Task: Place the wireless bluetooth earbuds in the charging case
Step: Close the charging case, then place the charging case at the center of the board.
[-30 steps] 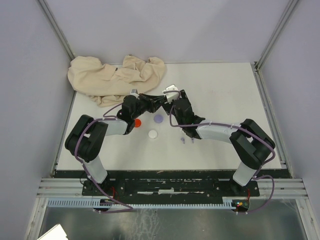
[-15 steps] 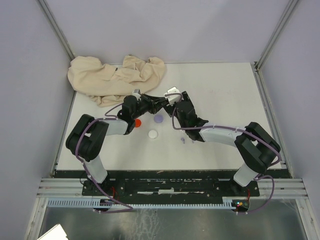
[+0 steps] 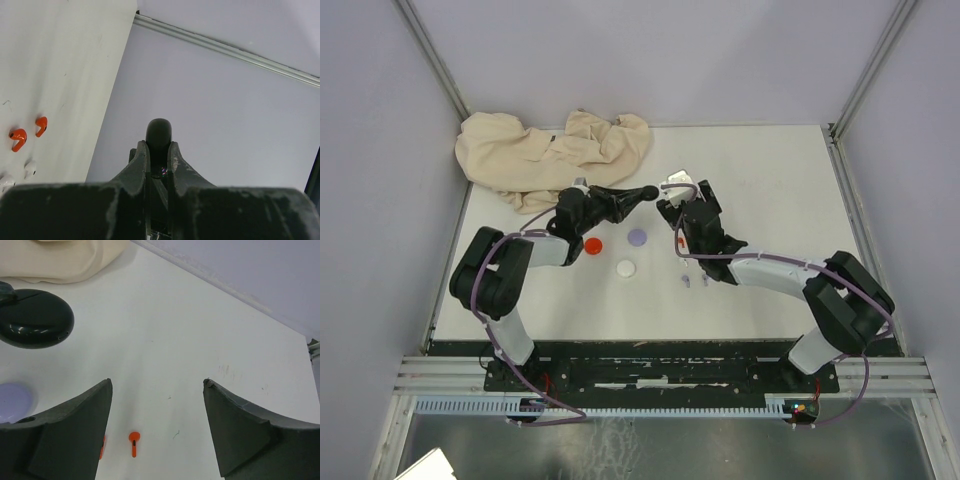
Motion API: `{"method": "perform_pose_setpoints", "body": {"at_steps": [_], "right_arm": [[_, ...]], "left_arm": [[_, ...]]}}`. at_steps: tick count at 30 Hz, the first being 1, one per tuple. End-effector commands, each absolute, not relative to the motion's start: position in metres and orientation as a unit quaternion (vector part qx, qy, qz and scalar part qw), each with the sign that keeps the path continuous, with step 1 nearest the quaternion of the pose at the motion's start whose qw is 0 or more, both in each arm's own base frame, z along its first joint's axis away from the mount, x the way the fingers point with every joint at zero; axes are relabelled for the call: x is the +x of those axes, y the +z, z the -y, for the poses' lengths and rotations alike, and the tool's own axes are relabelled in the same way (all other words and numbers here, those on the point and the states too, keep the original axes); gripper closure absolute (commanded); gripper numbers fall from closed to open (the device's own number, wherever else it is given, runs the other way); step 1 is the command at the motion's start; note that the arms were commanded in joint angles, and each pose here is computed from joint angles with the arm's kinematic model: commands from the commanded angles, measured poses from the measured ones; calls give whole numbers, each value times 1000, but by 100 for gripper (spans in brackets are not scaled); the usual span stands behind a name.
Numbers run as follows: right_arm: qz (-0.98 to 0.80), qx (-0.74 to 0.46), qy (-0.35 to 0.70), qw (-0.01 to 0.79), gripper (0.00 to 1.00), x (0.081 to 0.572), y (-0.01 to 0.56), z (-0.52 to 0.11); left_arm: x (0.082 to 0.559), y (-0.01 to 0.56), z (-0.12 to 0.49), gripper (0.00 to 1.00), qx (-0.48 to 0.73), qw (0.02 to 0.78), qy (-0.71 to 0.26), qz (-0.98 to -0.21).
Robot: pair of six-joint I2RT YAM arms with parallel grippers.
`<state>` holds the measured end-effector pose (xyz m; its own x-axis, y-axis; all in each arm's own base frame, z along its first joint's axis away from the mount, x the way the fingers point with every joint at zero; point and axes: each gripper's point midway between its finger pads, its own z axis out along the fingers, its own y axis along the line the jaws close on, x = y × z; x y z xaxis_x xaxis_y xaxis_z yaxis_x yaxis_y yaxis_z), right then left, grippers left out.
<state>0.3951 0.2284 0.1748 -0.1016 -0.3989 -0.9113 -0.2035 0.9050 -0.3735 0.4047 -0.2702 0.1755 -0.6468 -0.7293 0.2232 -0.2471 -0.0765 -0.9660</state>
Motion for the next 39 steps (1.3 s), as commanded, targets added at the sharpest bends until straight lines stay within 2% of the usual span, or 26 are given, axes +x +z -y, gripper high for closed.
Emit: {"method": "perform_pose_setpoints", "body": {"at_steps": [1, 8, 13, 26, 39], "right_arm": [[-740, -166, -89, 646, 18, 390, 195, -207], [-817, -122, -7, 563, 15, 392, 199, -191], [-826, -135, 45, 546, 13, 387, 210, -201], [-864, -151, 115, 466, 13, 385, 187, -216], [-872, -212, 203, 393, 19, 380, 150, -269]], "left_arm": [[416, 185, 262, 97, -349, 227, -630, -655], [442, 162, 229, 97, -279, 296, -515, -755], [456, 148, 207, 97, -237, 346, -421, -804], [449, 99, 195, 97, -157, 346, -340, -860], [449, 68, 192, 97, -146, 341, -326, -869]]}}
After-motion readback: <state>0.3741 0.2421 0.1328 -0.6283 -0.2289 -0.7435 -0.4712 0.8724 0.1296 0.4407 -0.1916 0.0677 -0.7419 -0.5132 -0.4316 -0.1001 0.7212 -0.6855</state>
